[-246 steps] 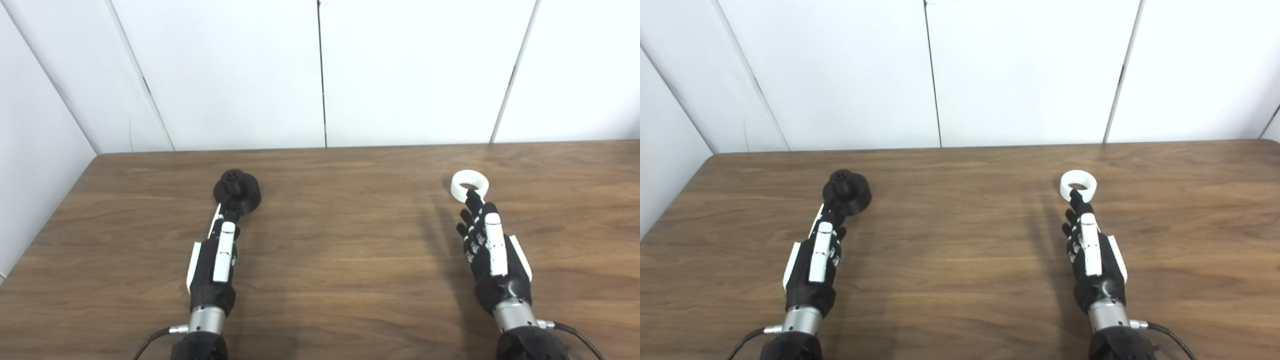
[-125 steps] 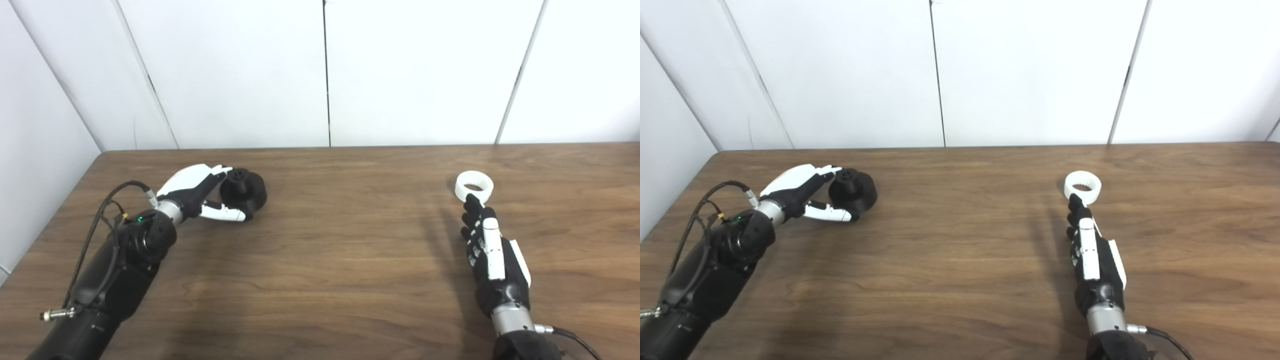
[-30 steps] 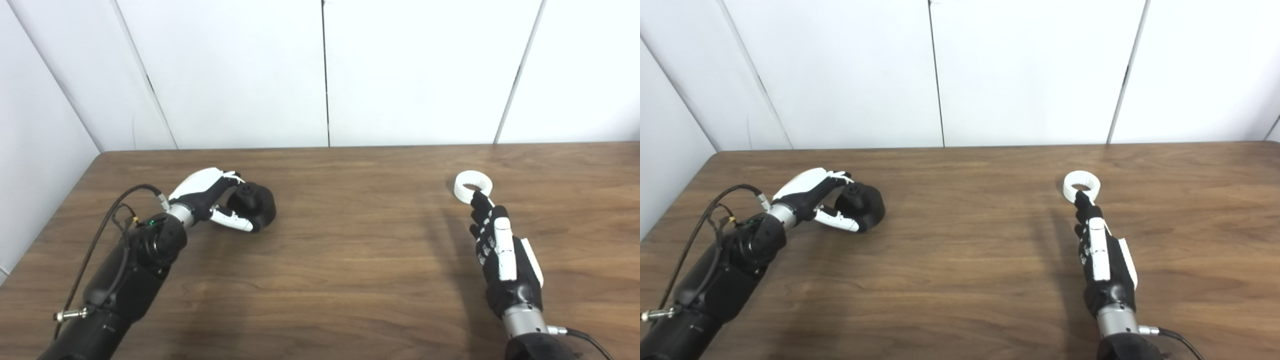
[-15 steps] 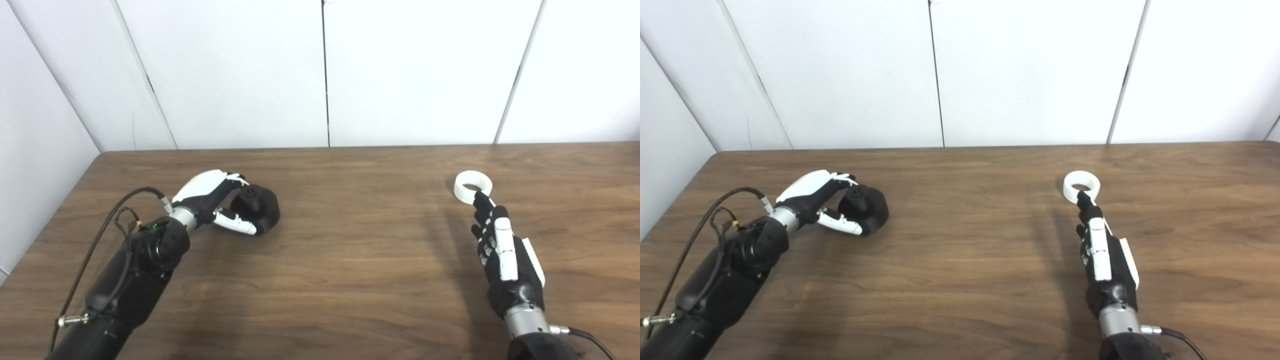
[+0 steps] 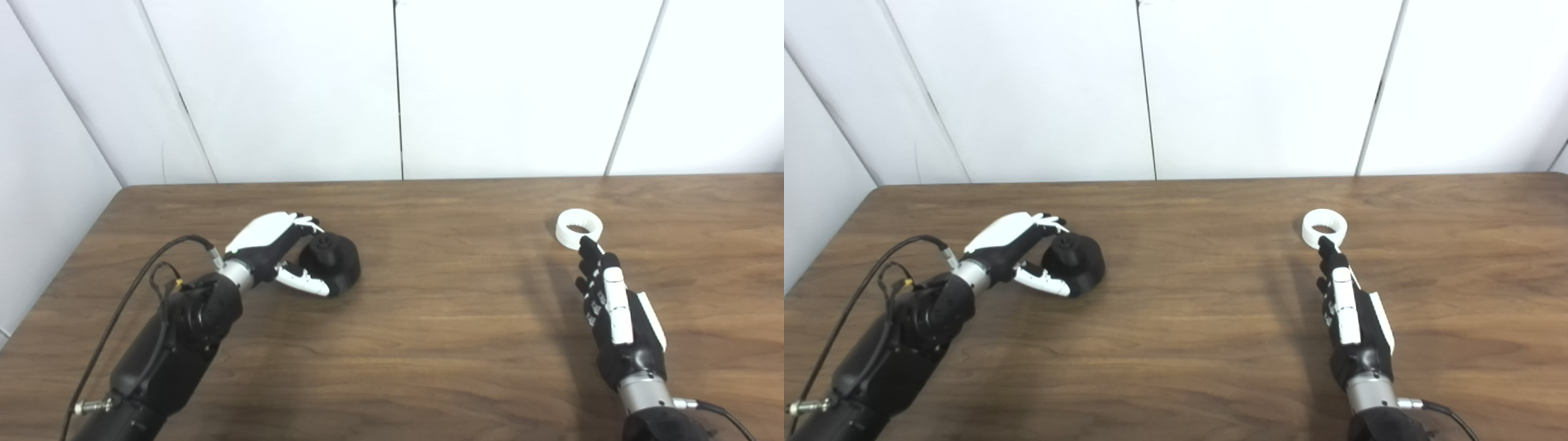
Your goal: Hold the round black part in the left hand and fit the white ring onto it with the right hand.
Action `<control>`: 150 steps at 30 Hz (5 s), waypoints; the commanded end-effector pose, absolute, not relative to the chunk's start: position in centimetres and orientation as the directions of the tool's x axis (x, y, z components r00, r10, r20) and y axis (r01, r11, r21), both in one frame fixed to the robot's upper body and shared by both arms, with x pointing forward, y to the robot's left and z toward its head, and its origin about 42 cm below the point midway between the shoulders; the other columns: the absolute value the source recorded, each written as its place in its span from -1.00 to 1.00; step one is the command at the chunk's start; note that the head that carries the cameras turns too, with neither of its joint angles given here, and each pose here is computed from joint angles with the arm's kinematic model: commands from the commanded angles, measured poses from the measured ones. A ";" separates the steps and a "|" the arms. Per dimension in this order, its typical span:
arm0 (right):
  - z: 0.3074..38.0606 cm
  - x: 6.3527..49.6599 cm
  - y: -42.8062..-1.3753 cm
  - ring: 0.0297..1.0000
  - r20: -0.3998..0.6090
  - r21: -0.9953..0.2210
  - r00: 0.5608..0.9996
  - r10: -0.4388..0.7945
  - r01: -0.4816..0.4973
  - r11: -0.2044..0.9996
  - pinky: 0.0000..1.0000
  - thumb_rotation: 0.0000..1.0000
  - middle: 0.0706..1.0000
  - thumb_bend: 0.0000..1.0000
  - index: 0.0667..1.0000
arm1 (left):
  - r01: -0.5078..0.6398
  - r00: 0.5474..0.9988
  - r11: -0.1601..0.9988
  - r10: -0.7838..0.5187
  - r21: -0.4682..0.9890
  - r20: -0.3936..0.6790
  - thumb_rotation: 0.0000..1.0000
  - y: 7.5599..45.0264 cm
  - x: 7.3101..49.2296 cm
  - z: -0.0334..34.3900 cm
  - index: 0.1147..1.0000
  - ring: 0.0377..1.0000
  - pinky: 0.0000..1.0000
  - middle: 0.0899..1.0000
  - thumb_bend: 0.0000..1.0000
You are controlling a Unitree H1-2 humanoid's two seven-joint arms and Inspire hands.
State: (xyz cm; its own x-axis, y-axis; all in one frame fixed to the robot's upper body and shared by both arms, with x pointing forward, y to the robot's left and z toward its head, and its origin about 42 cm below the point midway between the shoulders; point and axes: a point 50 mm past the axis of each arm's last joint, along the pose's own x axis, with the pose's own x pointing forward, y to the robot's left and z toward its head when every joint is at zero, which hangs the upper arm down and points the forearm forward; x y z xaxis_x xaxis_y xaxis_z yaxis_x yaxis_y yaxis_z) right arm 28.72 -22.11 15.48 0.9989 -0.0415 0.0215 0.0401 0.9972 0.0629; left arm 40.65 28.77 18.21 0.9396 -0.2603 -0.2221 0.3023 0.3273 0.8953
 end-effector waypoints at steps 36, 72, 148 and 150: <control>17.3 29.4 -20.9 1.00 0.100 0.059 0.995 -0.021 0.016 0.998 1.00 1.00 0.94 0.00 0.86 | 0.338 0.839 0.230 -0.513 0.913 -0.182 -0.10 20.1 36.8 19.0 0.40 1.00 1.00 0.90 0.92; 21.3 31.1 -24.7 0.88 0.214 -0.029 0.973 -0.092 0.100 0.995 0.75 0.17 0.86 0.13 0.71 | 0.347 0.770 0.212 -0.620 0.913 -0.149 -0.05 16.2 33.5 17.4 0.37 1.00 1.00 0.89 0.93; 26.4 48.3 -31.7 1.00 -0.056 -0.903 0.998 0.038 -0.067 0.425 1.00 -0.47 0.89 0.79 0.44 | 0.360 0.771 0.219 -0.617 0.907 -0.157 -0.02 15.7 34.0 17.0 0.38 1.00 1.00 0.91 0.93; 26.0 48.3 -31.5 1.00 -0.066 -0.904 0.997 0.036 -0.075 0.420 1.00 -0.46 0.89 0.79 0.45 | 0.359 0.770 0.226 -0.620 0.906 -0.151 -0.03 15.6 34.1 17.1 0.38 1.00 1.00 0.91 0.92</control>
